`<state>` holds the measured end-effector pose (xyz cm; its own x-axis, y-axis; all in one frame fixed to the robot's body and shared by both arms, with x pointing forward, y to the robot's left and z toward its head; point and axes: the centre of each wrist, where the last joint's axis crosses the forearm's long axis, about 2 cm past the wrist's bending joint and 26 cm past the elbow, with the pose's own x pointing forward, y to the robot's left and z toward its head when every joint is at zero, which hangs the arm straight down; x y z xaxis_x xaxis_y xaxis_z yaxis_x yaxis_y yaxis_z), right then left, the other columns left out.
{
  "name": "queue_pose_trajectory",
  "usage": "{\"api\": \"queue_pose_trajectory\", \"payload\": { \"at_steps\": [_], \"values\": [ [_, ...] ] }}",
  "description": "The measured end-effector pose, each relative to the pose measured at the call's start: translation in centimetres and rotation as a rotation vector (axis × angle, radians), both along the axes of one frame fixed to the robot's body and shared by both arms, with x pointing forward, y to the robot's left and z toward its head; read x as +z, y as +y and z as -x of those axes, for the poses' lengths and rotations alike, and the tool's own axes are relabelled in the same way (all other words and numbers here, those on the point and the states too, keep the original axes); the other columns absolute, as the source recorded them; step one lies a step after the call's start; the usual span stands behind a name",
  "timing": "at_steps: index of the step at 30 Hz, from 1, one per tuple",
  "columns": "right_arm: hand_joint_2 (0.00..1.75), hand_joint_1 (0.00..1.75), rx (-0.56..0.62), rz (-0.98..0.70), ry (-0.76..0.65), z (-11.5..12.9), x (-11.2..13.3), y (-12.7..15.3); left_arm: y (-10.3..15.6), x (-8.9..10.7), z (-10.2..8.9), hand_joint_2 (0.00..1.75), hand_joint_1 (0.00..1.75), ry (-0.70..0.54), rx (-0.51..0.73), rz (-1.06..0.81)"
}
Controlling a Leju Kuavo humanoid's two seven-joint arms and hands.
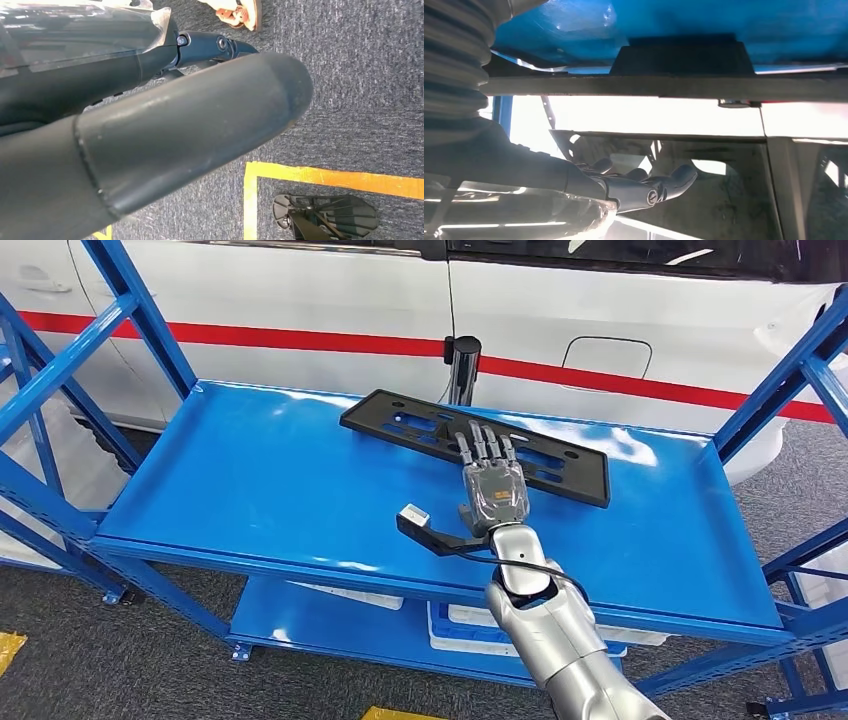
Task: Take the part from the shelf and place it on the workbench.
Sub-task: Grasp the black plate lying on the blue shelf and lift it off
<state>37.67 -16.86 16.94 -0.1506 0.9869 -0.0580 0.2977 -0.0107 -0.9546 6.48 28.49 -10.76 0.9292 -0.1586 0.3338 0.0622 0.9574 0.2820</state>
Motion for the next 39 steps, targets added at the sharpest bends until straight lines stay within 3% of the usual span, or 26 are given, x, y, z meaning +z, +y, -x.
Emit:
{"api": "queue_pose_trajectory", "payload": {
  "at_steps": [17,21,25,29,32,39],
  "values": [
    [1.75,0.00,-0.250,-0.008,0.052,-2.7,-1.2,-5.9,-0.1,0.0,0.3,0.00,0.00,0.005,-0.012,-0.006],
    [1.75,0.52,-0.271,-0.015,0.053,-2.7,-1.3,-6.6,-0.1,0.0,0.3,0.00,0.00,0.003,-0.015,-0.007],
    [1.75,0.52,-0.287,-0.022,0.057,-2.4,-1.6,-7.2,-0.1,0.0,0.3,0.00,0.00,0.002,-0.019,-0.008],
    [1.75,1.63,-0.293,-0.022,0.058,-2.2,-1.8,-7.6,-0.1,0.0,0.3,0.00,0.00,0.000,-0.020,-0.008],
    [1.75,1.74,-0.288,-0.024,0.057,-2.0,-2.0,-7.7,-0.1,0.0,0.3,0.00,0.00,0.000,-0.025,-0.009],
    [1.75,1.75,-0.269,-0.030,0.026,-0.8,-2.0,-8.1,-0.1,0.0,0.3,0.00,0.00,-0.064,-0.064,-0.026]
  ]
}}
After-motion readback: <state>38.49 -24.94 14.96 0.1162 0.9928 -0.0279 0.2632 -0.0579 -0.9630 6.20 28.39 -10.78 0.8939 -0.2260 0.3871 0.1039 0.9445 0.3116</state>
